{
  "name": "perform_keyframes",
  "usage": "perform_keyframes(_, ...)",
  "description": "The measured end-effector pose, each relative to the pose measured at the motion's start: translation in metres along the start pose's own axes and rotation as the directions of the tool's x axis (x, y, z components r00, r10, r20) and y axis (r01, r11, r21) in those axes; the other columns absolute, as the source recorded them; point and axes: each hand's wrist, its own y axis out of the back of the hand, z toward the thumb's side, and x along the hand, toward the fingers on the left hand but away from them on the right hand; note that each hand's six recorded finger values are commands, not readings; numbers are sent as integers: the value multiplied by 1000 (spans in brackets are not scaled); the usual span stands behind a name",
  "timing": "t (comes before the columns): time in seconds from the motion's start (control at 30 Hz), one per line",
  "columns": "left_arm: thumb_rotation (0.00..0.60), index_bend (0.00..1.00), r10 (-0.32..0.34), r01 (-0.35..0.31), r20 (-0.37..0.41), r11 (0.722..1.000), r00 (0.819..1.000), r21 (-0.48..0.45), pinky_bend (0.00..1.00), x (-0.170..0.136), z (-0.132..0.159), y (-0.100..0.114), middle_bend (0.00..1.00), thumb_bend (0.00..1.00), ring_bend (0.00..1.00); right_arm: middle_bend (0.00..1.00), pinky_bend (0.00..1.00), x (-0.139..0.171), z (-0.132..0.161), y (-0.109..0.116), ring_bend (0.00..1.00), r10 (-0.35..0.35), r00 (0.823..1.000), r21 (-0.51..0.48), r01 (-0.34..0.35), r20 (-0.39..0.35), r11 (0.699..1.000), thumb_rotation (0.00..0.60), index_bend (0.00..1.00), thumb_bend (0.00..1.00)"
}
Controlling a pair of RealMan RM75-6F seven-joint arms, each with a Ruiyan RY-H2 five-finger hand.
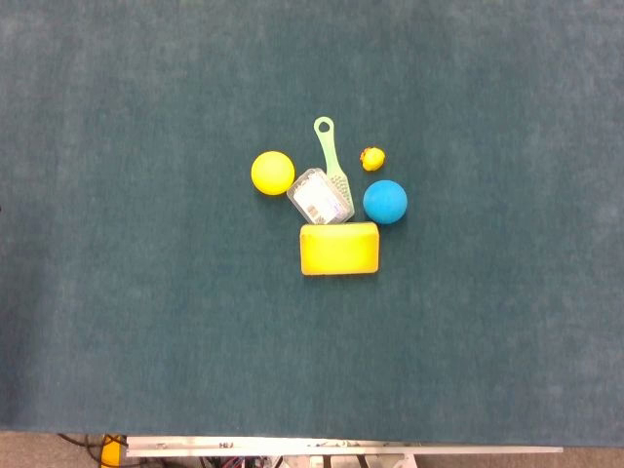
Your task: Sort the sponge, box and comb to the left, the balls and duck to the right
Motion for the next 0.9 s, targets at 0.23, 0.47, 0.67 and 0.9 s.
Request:
perform_keyframes(0.23,600,363,5,-5,-4,1000,1000,0,252,-2,-1,1,378,434,322,456,467,0,3,1,342,4,1000,6,-4,-12,1000,600,455,266)
perform_keyframes(0.47,600,361,19,-19,4,1000,1000,-1,252,-4,1,5,376,434,322,454,467,-3,13,7,342,4,998,-1,-4,-63,1000,600,455,266)
perform_keyframes(0.67,600,360,18,-18,5,1000,1000,1,252,-8,1,7,376,434,322,438,467,-15,31,14,342,22,989,4,-22,-145,1000,600,455,221)
perform_keyframes(0.9,600,358,18,-18,-14,1000,1000,7,252,-13,-4,10,375,434,322,392,467,-36,61,18,341,57,968,123,-27,-244,992,600,378,12)
